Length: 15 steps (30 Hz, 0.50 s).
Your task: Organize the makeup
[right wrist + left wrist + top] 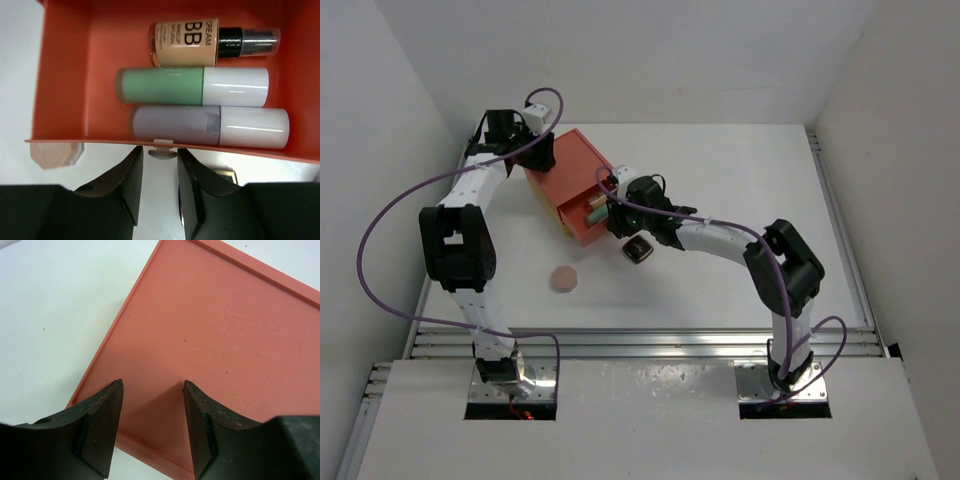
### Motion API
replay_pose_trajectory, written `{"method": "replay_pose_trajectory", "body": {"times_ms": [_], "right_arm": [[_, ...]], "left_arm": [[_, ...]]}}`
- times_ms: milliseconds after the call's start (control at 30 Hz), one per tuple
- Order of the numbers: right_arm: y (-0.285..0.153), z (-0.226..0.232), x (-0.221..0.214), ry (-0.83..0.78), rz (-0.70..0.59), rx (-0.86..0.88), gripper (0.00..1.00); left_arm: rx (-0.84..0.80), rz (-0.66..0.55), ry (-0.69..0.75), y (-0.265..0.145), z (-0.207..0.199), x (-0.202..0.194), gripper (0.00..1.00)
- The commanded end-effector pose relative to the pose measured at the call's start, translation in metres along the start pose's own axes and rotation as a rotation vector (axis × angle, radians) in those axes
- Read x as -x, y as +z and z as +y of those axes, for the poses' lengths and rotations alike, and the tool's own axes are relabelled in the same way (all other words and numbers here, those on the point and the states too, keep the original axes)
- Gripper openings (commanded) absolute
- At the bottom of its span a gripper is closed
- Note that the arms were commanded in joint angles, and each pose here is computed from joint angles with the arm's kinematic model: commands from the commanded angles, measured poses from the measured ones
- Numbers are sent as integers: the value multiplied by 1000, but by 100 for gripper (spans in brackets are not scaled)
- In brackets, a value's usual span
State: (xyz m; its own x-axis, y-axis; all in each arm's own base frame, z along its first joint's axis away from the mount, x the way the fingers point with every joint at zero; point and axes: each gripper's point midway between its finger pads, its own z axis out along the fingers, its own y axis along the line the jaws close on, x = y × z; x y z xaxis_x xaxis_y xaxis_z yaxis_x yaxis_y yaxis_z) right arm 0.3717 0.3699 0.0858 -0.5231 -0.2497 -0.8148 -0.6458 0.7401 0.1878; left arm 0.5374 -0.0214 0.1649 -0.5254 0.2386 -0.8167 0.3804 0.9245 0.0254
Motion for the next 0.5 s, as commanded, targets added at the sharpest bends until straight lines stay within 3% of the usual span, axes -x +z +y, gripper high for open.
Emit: {"method": "replay_pose_trajectory", "body": {"times_ms": [0, 467], "right_arm": [[10, -2, 62, -10, -181, -20, 34], [49, -11, 95, 5, -265, -29, 34]], "left_arm": [[-33, 261, -114, 10, -7, -89, 57], [-51, 282, -106, 13, -10, -100, 57]]}}
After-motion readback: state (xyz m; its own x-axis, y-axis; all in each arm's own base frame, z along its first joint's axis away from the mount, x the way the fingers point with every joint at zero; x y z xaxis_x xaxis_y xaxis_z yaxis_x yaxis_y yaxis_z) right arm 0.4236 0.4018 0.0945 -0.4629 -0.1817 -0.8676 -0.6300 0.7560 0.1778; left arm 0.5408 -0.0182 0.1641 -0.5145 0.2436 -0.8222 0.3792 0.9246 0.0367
